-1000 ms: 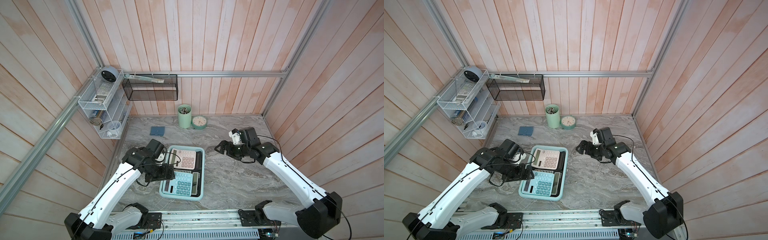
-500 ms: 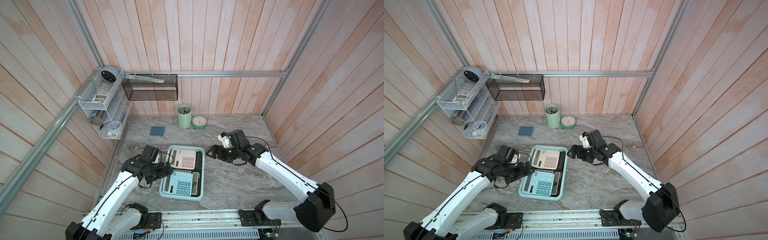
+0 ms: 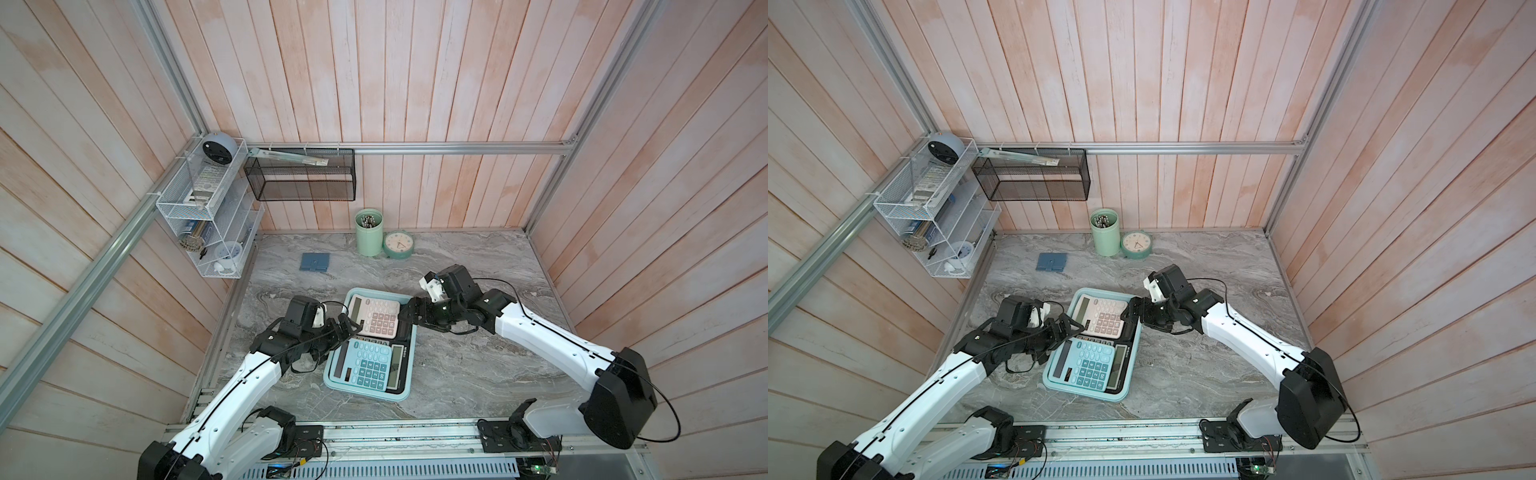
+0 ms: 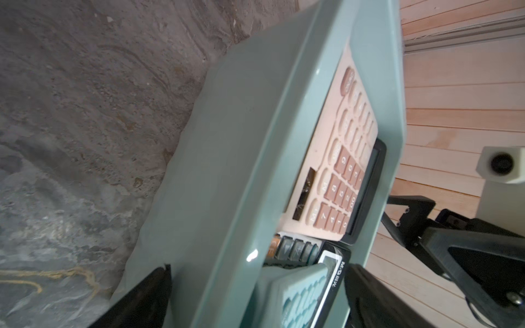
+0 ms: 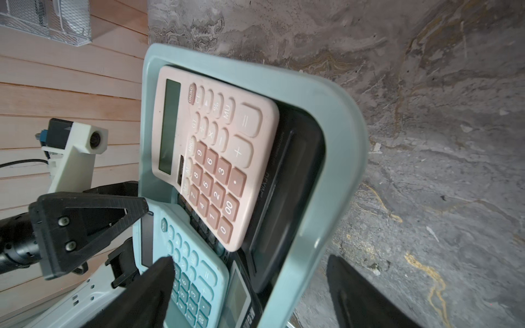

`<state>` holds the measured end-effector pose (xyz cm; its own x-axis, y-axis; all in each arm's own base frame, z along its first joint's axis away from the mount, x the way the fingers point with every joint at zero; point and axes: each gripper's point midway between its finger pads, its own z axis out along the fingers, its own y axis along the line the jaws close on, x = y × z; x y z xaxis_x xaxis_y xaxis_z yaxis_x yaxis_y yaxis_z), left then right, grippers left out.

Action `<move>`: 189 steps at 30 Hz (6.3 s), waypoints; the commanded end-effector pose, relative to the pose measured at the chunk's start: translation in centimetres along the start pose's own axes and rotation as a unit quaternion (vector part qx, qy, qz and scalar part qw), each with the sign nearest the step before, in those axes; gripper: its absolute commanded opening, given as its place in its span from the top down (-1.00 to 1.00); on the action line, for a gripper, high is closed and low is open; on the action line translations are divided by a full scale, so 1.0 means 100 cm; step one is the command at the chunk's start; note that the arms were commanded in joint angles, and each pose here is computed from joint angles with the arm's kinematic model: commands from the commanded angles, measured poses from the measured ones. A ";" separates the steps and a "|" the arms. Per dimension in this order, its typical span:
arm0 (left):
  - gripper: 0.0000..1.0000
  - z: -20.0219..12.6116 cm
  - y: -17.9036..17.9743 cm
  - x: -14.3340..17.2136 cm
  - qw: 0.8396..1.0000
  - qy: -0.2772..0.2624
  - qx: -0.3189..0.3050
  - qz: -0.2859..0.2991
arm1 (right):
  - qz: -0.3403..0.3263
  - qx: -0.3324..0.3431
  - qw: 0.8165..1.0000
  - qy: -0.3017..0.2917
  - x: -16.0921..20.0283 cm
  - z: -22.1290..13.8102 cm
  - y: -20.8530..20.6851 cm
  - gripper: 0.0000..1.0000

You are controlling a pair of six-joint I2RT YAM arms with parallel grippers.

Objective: Put the calculator in the storage box
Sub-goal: Adjust the storage box at the center of the board, then move the distractor to the center of the board.

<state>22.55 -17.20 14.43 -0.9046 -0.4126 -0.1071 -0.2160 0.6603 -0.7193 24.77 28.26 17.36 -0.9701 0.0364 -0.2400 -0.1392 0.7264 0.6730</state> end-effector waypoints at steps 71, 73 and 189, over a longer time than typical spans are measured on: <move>-1.00 0.010 0.043 -0.308 0.907 -0.316 -0.271 0.062 | 0.018 0.136 0.984 -0.117 -0.088 -0.076 -0.102 -0.74; -0.98 0.016 0.039 -0.334 0.897 -0.314 -0.302 0.078 | -0.003 0.126 0.984 -0.128 -0.092 -0.077 -0.097 -0.75; -1.00 0.035 -0.081 -0.081 0.985 0.009 0.118 -0.124 | 0.079 -0.081 0.993 -0.026 -0.028 -0.066 -0.056 -0.64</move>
<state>32.46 -19.67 16.60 -0.8399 -0.5426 0.0132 -0.3253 0.4838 -0.8125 28.16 18.33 18.08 -0.9579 0.2238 -0.1798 0.0003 0.6271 0.7789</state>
